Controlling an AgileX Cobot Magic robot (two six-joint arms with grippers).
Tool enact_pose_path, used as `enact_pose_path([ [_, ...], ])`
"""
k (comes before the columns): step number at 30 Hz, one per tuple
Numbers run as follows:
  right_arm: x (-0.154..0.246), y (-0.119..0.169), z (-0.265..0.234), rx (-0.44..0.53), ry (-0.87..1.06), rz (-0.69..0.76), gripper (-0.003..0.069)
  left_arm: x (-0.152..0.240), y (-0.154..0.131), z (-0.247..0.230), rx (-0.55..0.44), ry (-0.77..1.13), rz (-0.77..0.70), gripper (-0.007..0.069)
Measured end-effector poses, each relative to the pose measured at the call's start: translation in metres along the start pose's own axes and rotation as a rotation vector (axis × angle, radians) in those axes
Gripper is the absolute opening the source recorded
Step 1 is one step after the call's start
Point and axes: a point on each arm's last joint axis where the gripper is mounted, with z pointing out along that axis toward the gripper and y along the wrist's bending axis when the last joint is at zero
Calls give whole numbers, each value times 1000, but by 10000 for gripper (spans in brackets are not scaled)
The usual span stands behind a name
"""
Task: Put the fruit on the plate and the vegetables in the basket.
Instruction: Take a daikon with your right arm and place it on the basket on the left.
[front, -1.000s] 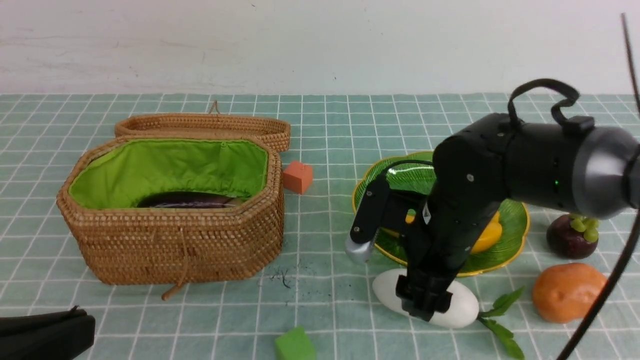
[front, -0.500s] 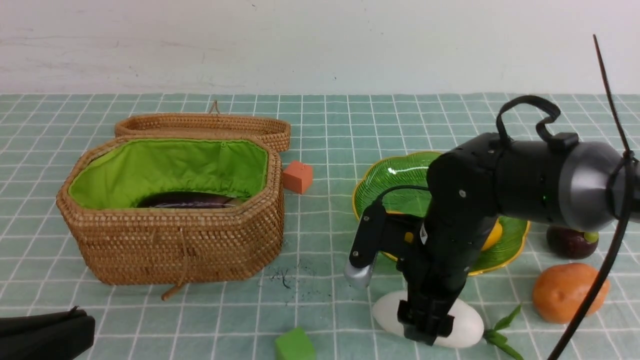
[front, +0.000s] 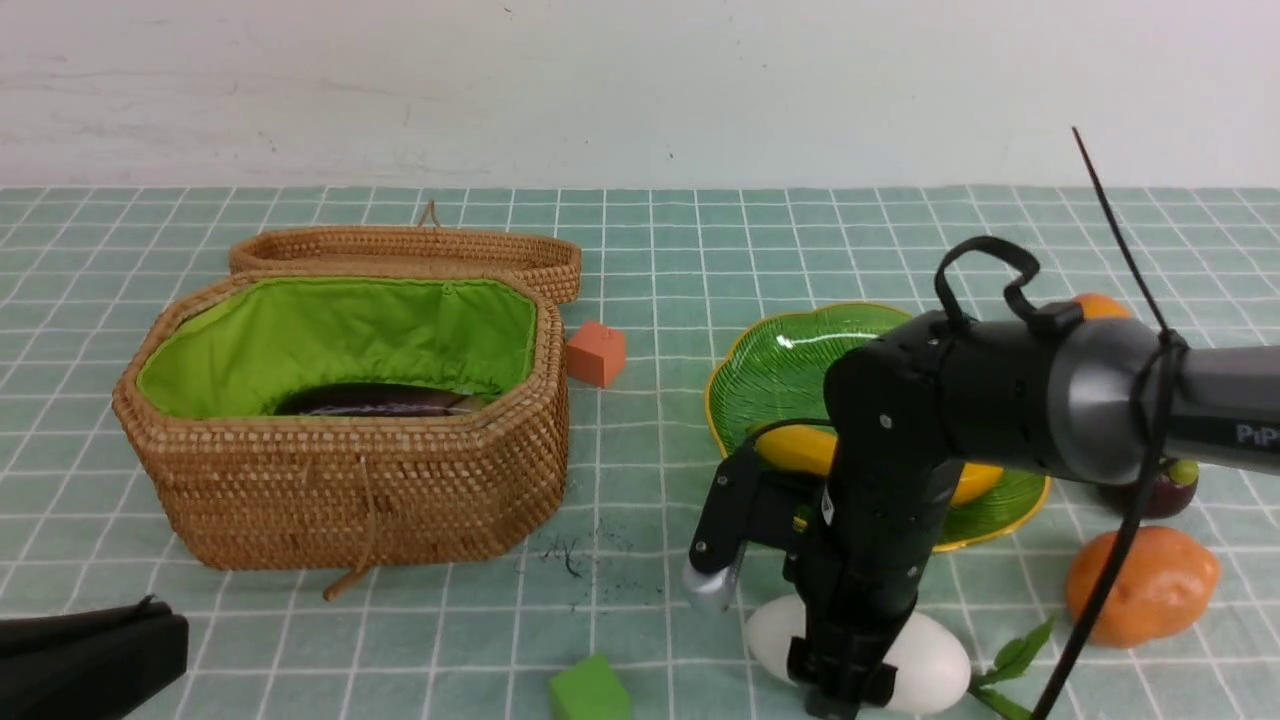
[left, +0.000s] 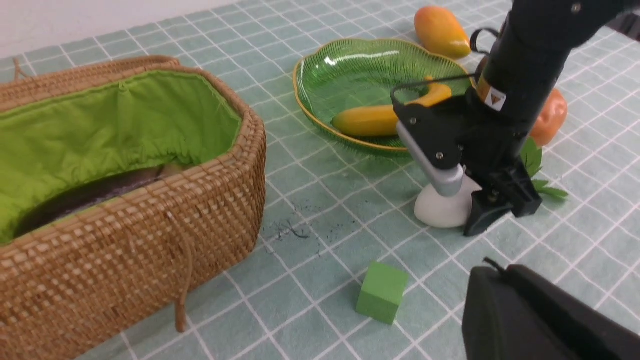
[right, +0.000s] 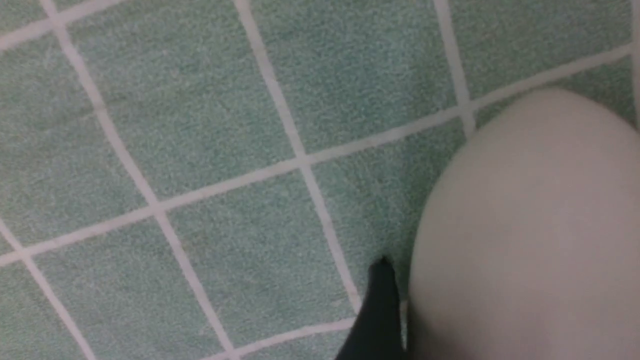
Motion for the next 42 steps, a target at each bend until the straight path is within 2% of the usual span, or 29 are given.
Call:
enact_pose_path([
  [3, 0, 0, 1, -1, 2, 0, 519, 0, 0, 0, 0, -2, 0, -13],
  [31, -2, -1, -3, -4, -3, 9, 518, 0, 0, 0, 3, -3, -4, -13],
  [37, -14, -4, -39, 6, -61, 88, 518, 0, 0, 0, 3, -2, -5, -13],
  [42, -34, -5, -108, 8, -247, 171, 518, 0, 0, 0, 0, -1, 0, -13],
])
